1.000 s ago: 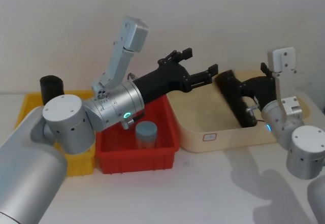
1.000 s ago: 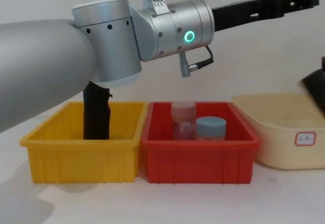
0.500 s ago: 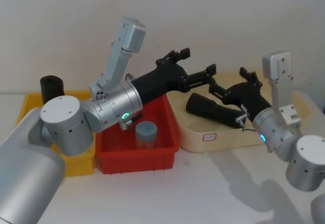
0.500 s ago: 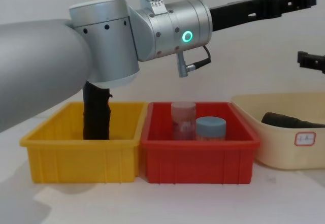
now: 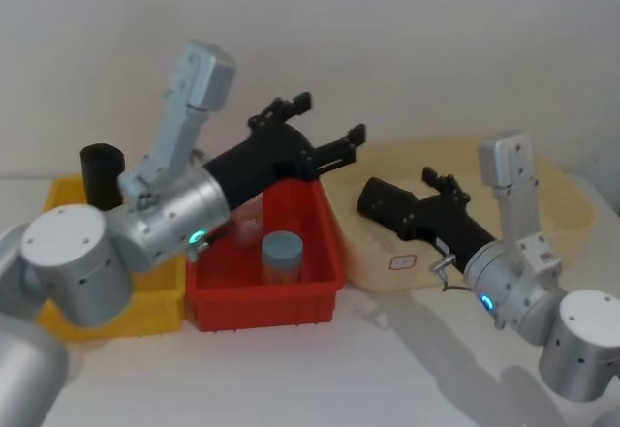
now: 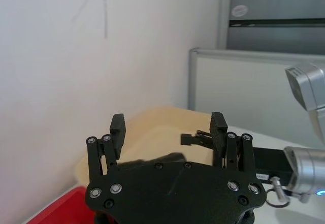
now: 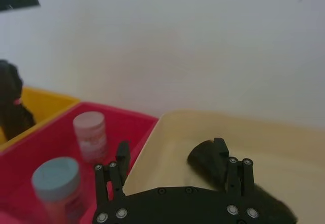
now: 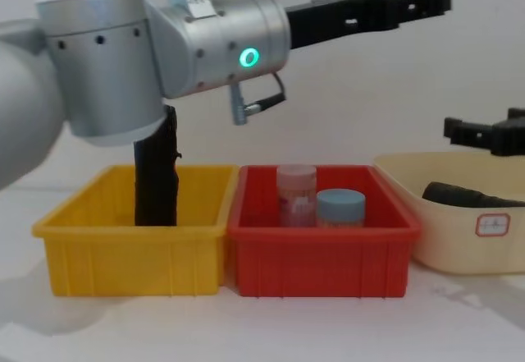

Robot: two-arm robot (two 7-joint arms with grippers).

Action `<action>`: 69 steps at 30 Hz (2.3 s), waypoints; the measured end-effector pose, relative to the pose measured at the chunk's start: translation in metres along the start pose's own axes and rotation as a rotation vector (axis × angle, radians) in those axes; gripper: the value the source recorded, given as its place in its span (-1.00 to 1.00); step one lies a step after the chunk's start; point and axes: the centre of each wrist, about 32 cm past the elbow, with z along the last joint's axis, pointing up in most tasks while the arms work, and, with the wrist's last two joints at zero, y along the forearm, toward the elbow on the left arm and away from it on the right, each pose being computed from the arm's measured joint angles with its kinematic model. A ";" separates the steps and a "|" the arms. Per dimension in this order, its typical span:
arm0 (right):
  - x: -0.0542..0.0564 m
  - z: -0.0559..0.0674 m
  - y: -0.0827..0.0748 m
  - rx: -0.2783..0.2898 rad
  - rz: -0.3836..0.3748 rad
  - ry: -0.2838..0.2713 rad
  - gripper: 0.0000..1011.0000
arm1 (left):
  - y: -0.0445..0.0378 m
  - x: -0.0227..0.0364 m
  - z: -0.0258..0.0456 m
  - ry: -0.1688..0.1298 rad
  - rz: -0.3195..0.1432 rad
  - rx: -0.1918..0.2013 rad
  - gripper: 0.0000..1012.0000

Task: Pick up the garbage bag with the one hand and transfer it to the other hand.

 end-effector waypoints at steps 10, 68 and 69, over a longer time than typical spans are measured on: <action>-0.013 -0.007 -0.004 -0.043 0.061 0.003 0.98 | 0.0532 -0.0117 0.0123 -0.070 0.132 0.009 0.98; -0.046 -0.001 0.045 -0.172 0.313 0.041 0.98 | 0.1180 -0.0323 0.0219 -0.155 0.250 -0.036 0.98; -0.045 -0.001 0.045 -0.173 0.312 0.043 0.98 | 0.1181 -0.0323 0.0219 -0.155 0.250 -0.036 0.98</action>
